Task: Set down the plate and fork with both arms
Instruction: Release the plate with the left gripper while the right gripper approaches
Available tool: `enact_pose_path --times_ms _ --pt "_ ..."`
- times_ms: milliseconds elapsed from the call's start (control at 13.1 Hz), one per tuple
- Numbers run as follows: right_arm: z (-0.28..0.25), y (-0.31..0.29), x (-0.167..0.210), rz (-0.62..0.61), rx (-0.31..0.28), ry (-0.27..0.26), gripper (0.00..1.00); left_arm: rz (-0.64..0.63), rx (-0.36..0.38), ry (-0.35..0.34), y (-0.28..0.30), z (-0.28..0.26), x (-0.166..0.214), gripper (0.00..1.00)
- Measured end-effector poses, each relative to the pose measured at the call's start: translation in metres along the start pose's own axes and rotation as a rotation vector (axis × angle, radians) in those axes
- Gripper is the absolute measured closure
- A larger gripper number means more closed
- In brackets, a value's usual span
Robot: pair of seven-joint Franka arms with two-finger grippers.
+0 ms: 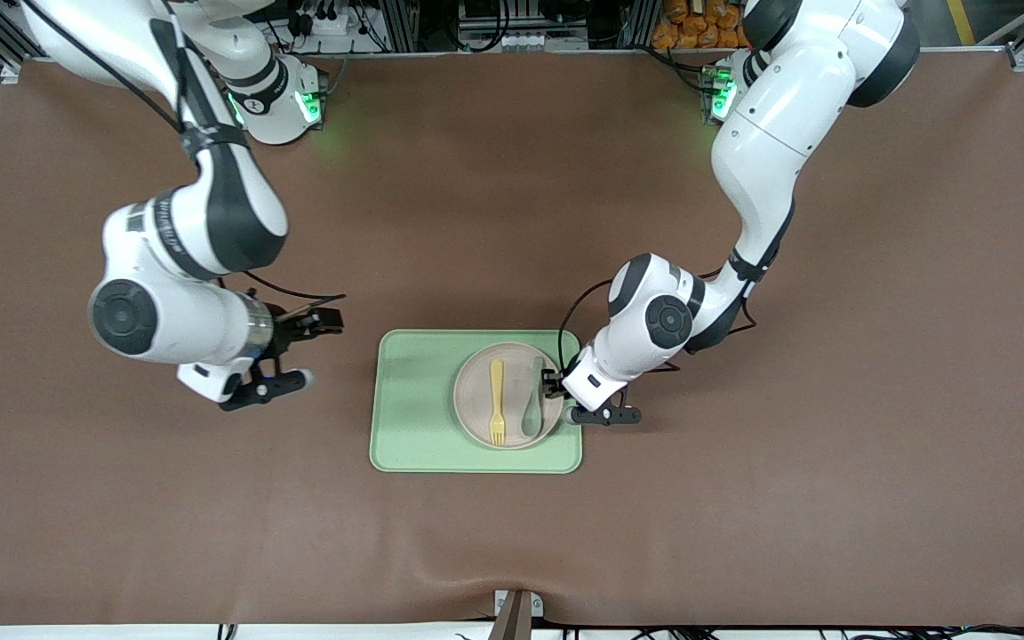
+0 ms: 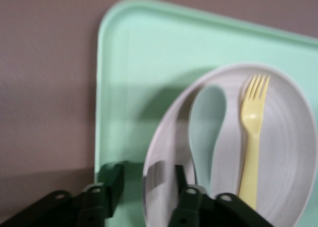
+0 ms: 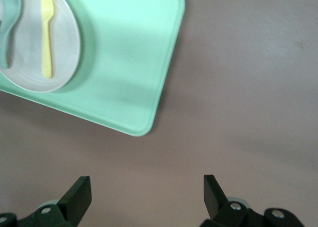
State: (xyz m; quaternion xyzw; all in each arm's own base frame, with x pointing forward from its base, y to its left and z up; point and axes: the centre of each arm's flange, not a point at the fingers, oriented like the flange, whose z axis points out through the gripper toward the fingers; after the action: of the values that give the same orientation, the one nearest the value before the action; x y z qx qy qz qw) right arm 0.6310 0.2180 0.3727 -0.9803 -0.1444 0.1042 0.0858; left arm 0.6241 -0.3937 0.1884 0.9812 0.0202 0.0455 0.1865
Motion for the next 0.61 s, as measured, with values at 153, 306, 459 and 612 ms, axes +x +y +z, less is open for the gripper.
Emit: enact_pose_path --times_ms 153,306,459,612 --pt "0.022 -0.030 0.012 -0.044 -0.011 0.034 0.00 0.045 0.036 0.023 0.006 -0.037 0.019 0.23" --pt "0.051 -0.071 0.023 -0.103 -0.025 0.077 0.00 0.078 0.058 0.017 0.030 -0.104 0.029 0.03" --pt "0.072 -0.103 0.024 -0.149 -0.034 0.085 0.00 0.074 0.100 0.001 0.034 -0.197 0.038 0.00" --pt "0.085 -0.123 0.031 -0.178 -0.038 0.141 0.00 0.014 0.153 -0.014 0.000 -0.288 0.049 0.00"
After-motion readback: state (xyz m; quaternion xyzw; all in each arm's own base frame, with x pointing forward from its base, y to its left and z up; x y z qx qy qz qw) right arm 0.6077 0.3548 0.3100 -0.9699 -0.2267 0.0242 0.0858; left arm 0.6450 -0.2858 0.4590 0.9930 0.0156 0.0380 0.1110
